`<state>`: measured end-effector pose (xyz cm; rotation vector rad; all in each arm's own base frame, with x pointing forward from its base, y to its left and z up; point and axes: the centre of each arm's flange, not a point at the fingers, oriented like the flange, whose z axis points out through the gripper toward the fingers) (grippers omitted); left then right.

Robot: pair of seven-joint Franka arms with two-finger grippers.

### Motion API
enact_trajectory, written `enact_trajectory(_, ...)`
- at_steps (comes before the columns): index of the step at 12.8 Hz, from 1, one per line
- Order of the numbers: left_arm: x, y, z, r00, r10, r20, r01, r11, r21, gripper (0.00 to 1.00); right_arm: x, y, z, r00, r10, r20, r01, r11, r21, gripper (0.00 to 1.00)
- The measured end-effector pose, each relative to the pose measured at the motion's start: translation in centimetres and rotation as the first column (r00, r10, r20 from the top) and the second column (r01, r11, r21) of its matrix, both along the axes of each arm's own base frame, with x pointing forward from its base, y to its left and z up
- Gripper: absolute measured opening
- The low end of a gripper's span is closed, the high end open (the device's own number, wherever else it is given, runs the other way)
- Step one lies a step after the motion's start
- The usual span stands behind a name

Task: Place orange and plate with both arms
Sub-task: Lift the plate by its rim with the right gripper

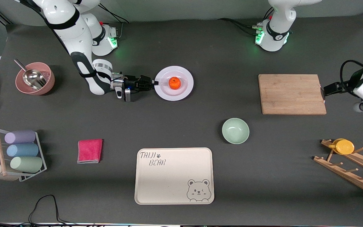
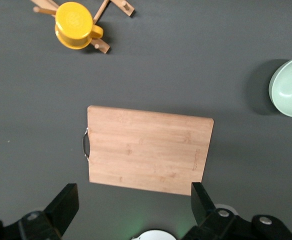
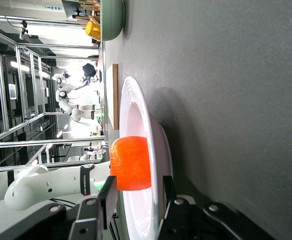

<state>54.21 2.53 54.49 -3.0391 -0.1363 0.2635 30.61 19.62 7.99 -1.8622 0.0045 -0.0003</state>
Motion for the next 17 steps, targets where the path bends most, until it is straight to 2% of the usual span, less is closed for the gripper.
enact_trajectory(2,-0.5,-0.5,0.9,1.0,-0.003,0.01,0.003,1.0,0.0,1.0,-0.2,0.1,-0.2,1.0,0.001,-0.005,-0.001,1.0,-0.001,0.37)
enact_trajectory(4,-0.4,-1.3,1.0,1.0,-0.015,0.01,0.015,1.0,0.001,1.0,-0.2,0.0,-0.3,1.0,0.001,-0.008,-0.001,1.0,-0.004,0.13)
enact_trajectory(5,-0.4,-1.7,0.8,1.0,-0.021,0.008,0.021,1.0,0.001,1.0,-0.2,0.0,-0.4,1.0,0.001,-0.009,-0.001,1.0,-0.003,0.04)
enact_trajectory(9,0.0,-2.2,0.6,1.0,-0.03,0.004,0.03,1.0,0.003,1.0,0.3,0.2,-0.1,1.0,-0.001,0.002,0.001,1.0,0.006,0.04)
enact_trajectory(12,-0.2,-2.2,1.3,1.0,-0.026,-0.014,0.026,1.0,0.003,1.0,2.8,0.2,2.8,0.999,-0.039,0.01,0.038,0.998,0.039,0.04)
enact_trajectory(15,-0.3,-2.2,2.5,1.0,-0.024,-0.014,0.024,1.0,0.003,1.0,5.5,0.4,8.8,0.999,-0.026,-0.029,0.028,0.997,0.069,0.04)
enact_trajectory(17,0.0,-2.3,2.0,0.999,-0.024,-0.023,0.024,1.0,0.004,1.0,7.2,-0.2,13.4,0.998,-0.026,-0.059,0.029,0.999,0.04,0.04)
